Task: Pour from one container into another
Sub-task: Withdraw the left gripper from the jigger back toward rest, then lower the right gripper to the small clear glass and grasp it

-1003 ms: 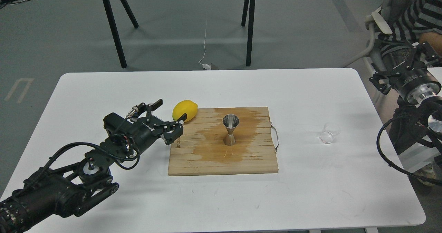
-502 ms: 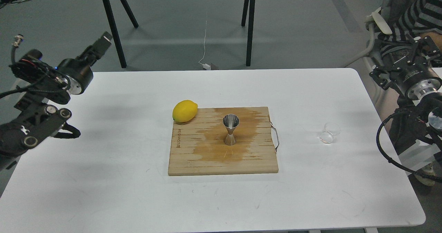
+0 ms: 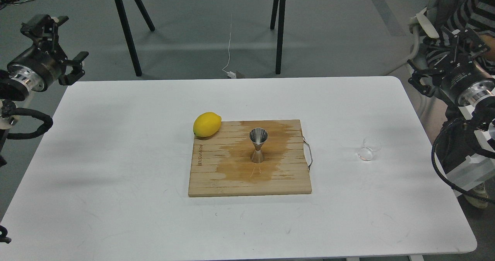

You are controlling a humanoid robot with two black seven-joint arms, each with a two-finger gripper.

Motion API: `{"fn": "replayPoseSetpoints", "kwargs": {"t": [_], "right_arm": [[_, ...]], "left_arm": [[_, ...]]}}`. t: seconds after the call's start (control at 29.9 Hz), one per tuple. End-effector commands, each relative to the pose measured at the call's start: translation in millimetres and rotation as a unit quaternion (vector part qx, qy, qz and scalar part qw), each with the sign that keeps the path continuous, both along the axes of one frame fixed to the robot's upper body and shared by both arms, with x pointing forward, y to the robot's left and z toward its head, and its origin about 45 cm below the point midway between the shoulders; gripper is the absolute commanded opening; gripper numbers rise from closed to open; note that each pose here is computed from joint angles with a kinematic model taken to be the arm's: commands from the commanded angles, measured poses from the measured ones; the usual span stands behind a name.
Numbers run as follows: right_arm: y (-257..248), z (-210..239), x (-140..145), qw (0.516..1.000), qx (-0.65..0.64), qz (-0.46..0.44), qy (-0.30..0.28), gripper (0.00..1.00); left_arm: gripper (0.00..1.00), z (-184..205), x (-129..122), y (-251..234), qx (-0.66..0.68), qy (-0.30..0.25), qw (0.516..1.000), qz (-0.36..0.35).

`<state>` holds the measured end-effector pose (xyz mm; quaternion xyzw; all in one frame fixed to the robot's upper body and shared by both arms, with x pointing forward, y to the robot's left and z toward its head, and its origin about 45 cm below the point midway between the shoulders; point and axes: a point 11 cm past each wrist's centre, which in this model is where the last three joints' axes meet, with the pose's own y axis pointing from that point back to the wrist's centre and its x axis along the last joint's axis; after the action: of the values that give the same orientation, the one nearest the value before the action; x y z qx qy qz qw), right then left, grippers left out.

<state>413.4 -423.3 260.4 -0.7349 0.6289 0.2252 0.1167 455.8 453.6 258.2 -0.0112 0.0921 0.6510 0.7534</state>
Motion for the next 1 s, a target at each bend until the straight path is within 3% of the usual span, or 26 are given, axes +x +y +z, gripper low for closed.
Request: {"fn": "replayPoseSetpoints", "kwargs": {"t": [0.0,0.23,0.37,0.67,0.97], "right_arm": [[3.2,2.3,-21.6,1.0,-0.012,0.022,0.006,0.99],[-6.9,-28.7,-77.1,0.997,0.056,-0.015,0.045,0.99],[-16.3,-56.5,-114.9,0.988,0.133,-0.065,0.037,0.99],[13.0,-134.8,-204.4,0.946,0.297,-0.126,0.035,0.99],[52.1,-184.0,-221.6,0.909,0.372,-0.176,0.06,0.99]], "left_arm": [[0.99,-4.6,-2.1,0.6,-0.006,0.003,1.0,0.003],[0.99,0.0,-3.3,7.1,-0.003,-0.001,1.0,0.008],[0.99,-0.3,-3.8,8.0,-0.003,-0.001,1.0,0.009],[0.99,0.9,-3.4,8.1,-0.001,0.0,1.0,0.008],[0.99,3.7,-1.6,7.1,-0.001,-0.001,1.0,0.007]]}}
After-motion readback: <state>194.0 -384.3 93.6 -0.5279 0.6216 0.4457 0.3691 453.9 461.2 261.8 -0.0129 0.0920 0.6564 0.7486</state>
